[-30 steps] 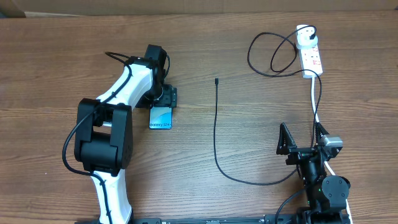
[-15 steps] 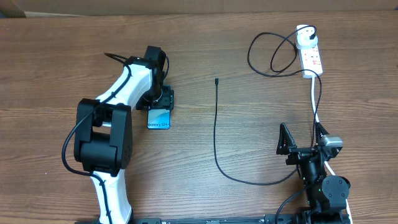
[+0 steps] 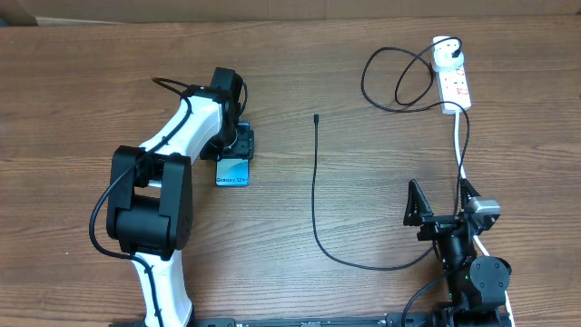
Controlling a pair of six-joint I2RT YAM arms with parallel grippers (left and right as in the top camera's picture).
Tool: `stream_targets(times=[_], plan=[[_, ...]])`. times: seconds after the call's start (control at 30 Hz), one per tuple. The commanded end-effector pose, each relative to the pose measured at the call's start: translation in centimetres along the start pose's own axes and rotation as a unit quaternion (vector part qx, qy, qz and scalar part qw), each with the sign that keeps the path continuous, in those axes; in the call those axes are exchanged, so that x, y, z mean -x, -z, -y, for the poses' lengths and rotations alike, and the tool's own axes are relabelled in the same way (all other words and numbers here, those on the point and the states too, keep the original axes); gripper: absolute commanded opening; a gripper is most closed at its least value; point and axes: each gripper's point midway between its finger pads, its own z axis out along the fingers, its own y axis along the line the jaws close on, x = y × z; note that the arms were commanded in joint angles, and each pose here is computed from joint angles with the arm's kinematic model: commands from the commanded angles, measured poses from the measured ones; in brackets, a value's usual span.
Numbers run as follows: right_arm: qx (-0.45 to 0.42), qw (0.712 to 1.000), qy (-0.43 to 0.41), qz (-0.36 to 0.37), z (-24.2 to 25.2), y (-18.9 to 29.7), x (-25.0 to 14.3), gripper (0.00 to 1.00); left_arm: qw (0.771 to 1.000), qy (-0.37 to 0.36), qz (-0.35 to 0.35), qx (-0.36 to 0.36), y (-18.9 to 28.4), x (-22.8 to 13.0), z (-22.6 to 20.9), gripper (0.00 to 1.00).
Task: Plug charger to phone and switch on socket
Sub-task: 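Close the left gripper on the phone's top edge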
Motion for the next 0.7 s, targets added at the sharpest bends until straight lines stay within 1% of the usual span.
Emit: stream_targets(times=[0.0,0.2,0.67], plan=[[-0.001,1.000,-0.001,-0.002,0.1,0.0,-0.4,1.00,0.999,-0.007,-0.038,-0.016,-1.8,-1.5,0.8,0.69],[-0.001,1.000,-0.001,-0.002,0.1,0.0,-0.4,1.00,0.999,-0.007,-0.031,-0.022,0.7,0.0,1.3,0.64],[-0.001,1.000,-0.001,-0.002,0.1,0.0,-0.4,1.00,1.000,-0.007,-0.004,-0.028,5.7,2.7,1.9,0.62]])
